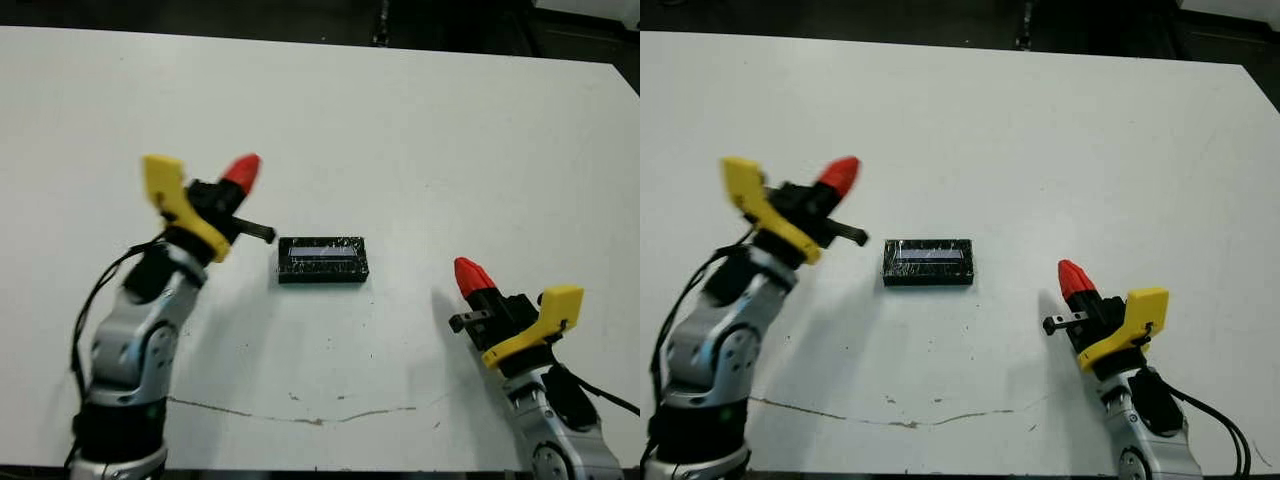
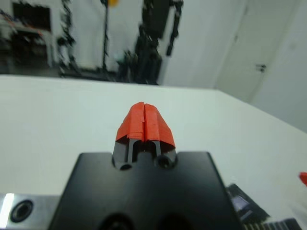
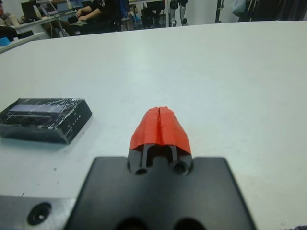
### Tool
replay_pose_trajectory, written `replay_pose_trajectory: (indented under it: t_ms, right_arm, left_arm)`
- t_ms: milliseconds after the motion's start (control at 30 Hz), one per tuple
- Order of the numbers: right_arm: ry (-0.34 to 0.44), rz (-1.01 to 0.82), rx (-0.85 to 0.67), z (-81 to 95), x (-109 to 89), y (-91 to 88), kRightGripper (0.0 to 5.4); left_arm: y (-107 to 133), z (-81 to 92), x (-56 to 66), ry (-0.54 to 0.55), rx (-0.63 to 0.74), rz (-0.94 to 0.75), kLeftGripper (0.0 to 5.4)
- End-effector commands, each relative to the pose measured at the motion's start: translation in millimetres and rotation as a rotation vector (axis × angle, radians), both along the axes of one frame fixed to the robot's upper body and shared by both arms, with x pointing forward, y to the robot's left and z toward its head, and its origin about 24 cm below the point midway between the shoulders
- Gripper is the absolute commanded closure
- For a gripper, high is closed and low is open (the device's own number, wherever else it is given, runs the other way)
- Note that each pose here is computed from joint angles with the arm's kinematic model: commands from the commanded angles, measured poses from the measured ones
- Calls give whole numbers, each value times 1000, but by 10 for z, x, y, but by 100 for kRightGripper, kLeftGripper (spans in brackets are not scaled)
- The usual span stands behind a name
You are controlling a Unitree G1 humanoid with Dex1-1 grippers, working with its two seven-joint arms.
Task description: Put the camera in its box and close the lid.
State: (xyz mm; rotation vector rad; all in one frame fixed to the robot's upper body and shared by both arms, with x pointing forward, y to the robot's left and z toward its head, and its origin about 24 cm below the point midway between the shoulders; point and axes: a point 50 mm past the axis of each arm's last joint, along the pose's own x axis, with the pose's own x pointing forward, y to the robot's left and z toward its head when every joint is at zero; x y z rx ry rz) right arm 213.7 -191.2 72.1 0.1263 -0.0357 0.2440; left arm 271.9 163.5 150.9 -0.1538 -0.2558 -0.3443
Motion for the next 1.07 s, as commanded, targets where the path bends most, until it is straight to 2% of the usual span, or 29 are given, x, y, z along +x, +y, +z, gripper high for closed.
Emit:
replay_pose_trajectory:
  t_ms: [33, 233, 433, 567, 733, 1067]
  right_arm:
    - [-34, -17, -5, 51, 27, -75, 540]
    - [-102, -50, -8, 169, 87, -141, 540]
    - [-206, -79, 6, 322, 123, -174, 540]
    - [-242, -107, -5, 384, 128, -184, 540]
    - [-243, -140, -36, 377, 116, -167, 540]
    - [-221, -142, -43, 339, 89, -117, 540]
  left_arm:
    - [136, -74, -90, -5, 13, 69, 538]
    - [226, -246, -230, -31, 26, 184, 538]
    - [159, -495, -325, -33, 33, 268, 538]
    - [115, -584, -357, -32, 4, 274, 538]
    - [83, -637, -380, -18, 1, 285, 538]
    - [55, -623, -379, -18, 11, 282, 538]
